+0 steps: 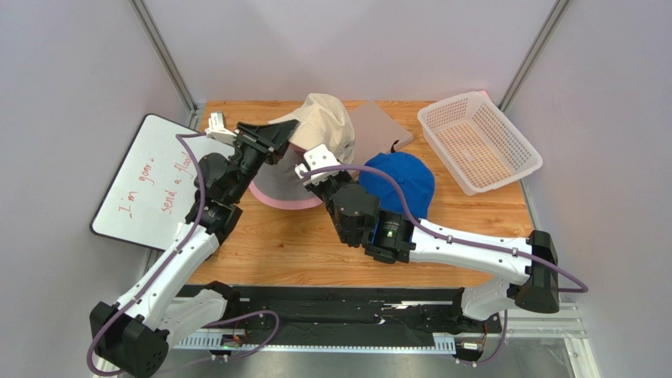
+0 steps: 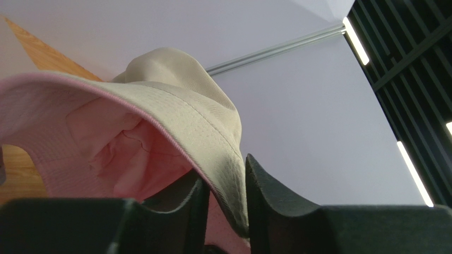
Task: Stack the hats
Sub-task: Stack the hat on the hat.
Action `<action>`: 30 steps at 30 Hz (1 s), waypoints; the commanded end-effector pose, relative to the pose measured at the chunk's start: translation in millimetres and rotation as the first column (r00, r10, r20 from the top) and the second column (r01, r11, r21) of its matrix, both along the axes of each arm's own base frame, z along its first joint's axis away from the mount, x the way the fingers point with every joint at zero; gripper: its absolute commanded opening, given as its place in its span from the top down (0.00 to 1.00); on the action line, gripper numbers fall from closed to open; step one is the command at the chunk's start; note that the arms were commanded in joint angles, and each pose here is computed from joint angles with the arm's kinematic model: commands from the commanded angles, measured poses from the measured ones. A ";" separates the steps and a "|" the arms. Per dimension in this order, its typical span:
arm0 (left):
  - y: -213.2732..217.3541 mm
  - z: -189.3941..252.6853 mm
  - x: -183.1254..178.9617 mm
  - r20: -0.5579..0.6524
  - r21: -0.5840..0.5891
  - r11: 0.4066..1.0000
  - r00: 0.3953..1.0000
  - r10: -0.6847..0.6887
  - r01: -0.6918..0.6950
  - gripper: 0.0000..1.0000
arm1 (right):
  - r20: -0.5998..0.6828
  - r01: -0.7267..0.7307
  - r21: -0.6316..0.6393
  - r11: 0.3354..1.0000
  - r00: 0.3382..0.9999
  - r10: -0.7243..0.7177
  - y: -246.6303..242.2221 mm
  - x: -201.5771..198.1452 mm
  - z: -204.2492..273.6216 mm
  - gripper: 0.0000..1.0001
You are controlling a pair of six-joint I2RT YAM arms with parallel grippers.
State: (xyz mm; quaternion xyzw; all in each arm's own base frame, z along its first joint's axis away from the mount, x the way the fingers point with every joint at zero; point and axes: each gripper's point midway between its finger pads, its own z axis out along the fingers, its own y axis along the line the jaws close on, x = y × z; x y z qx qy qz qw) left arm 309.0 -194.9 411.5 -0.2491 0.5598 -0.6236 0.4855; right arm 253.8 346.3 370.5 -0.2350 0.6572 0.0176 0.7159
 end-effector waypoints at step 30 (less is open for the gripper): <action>-59.1 27.4 60.0 0.104 0.562 0.674 0.768 -0.632 0.479 1.00 | -0.019 -0.244 0.310 0.919 0.965 0.263 -88.8 -11.6 84.6 0.20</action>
